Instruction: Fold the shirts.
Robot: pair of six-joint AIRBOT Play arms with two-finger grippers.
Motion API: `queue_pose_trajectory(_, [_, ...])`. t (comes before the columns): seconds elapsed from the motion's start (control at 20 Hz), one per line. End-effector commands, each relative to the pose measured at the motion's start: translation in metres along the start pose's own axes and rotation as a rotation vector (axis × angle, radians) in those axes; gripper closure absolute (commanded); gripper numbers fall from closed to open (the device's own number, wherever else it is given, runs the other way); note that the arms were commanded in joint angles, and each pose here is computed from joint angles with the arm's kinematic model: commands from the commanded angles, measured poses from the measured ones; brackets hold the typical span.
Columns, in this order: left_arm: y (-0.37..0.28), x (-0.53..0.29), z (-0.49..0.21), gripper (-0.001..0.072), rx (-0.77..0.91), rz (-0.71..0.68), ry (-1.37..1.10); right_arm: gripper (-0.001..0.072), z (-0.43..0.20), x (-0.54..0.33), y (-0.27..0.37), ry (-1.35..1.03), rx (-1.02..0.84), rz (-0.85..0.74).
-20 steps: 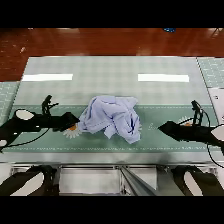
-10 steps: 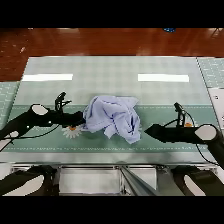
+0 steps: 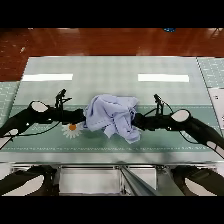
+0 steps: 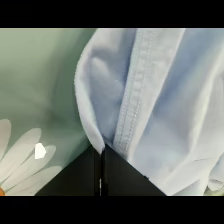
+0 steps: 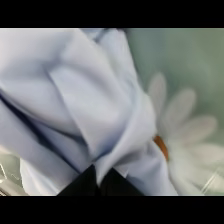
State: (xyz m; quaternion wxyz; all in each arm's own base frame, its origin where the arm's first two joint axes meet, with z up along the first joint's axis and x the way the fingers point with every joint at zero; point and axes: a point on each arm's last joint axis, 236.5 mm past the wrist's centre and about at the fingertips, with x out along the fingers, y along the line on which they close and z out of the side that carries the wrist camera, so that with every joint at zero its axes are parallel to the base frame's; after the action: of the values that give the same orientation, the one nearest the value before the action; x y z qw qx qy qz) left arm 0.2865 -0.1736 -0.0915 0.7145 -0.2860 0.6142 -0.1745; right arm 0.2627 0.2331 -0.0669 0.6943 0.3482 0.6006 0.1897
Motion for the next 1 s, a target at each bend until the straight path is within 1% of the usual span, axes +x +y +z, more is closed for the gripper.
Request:
queue_pose_trajectory(0.0, [-0.013,-0.025,0.035,0.0693,0.004,-0.039,-0.064,0.0684,0.030,-0.005,0.042,0.034,-0.162,0.071])
queue_pose_trajectory(0.1, [-0.036,-0.078,0.083,0.0694,0.039,-0.098,-0.162,0.0684,0.088,-0.065,0.087,-0.083,-0.300,0.081])
queue_pose_trajectory(0.2, [-0.070,-0.162,0.137,0.0694,0.125,-0.135,-0.347,0.0684,0.145,-0.154,0.135,-0.281,-0.408,0.047])
queue_pose_trajectory(0.25, [-0.090,-0.206,0.156,0.0694,0.166,-0.145,-0.445,0.0684,0.162,-0.200,0.161,-0.375,-0.472,0.037])
queue_pose_trajectory(0.35, [-0.138,-0.299,0.175,0.0694,0.289,-0.153,-0.641,0.0684,0.166,-0.287,0.212,-0.523,-0.614,0.010])
queue_pose_trajectory(0.45, [-0.191,-0.380,0.166,0.0694,0.439,-0.148,-0.811,0.0684,0.144,-0.353,0.248,-0.633,-0.742,-0.044])
queue_pose_trajectory(0.55, [-0.239,-0.444,0.138,0.0694,0.570,-0.142,-0.957,0.0684,0.110,-0.403,0.272,-0.729,-0.841,-0.086])
queue_pose_trajectory(0.65, [-0.274,-0.490,0.100,0.0694,0.675,-0.127,-1.077,0.0684,0.070,-0.438,0.283,-0.812,-0.902,-0.111])
queue_pose_trajectory(0.75, [-0.294,-0.517,0.059,0.0694,0.752,-0.083,-1.159,0.0684,0.033,-0.465,0.279,-0.881,-0.932,-0.163])
queue_pose_trajectory(0.85, [-0.287,-0.529,0.026,0.0694,0.789,0.059,-1.210,0.0684,0.005,-0.492,0.265,-0.960,-0.914,-0.245])
queue_pose_trajectory(0.95, [-0.261,-0.539,0.001,0.0694,0.774,0.261,-1.235,0.0684,-0.016,-0.520,0.242,-1.044,-0.852,-0.341])
